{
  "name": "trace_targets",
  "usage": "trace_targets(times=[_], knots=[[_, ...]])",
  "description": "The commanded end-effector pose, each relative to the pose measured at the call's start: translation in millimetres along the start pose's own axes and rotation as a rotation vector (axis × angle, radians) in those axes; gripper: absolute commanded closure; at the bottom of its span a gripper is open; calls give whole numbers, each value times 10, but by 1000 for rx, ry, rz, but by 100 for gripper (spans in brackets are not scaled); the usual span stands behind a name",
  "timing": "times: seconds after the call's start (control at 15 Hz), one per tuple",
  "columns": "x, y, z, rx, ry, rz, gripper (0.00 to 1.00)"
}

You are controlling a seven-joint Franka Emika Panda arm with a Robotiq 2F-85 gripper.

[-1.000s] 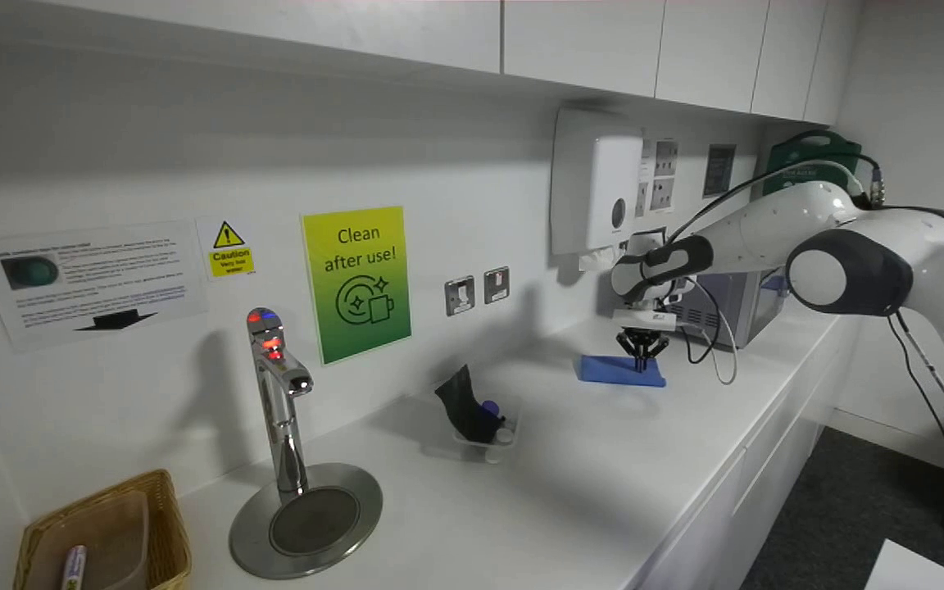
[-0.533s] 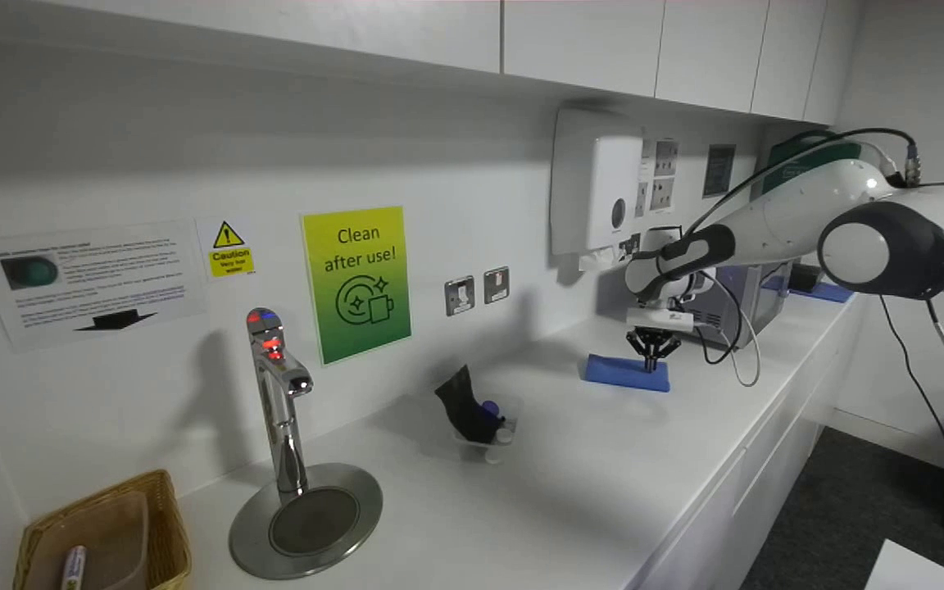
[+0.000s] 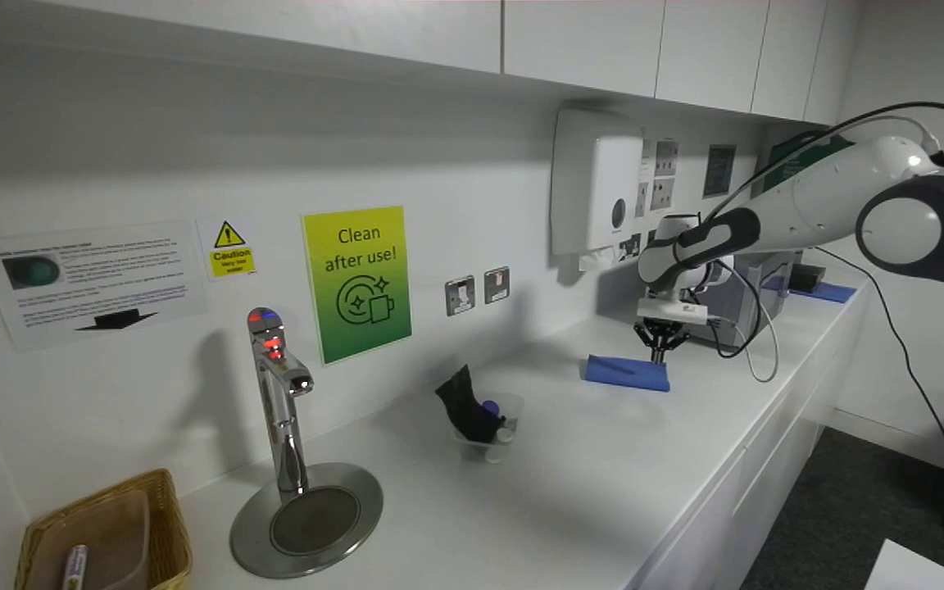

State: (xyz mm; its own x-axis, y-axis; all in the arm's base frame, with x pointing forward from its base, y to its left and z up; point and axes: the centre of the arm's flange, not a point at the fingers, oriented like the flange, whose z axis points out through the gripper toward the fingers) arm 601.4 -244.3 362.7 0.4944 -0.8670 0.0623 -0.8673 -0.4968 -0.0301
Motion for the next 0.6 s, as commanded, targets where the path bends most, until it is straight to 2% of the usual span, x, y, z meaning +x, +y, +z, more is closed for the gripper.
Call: trace_targets(times=[0.0,0.2,0.53], knots=[[271,120,-203,36,44,41,100],[449,118,-253,63,28,68,100],[535,-103,-208,100,8,79,100]])
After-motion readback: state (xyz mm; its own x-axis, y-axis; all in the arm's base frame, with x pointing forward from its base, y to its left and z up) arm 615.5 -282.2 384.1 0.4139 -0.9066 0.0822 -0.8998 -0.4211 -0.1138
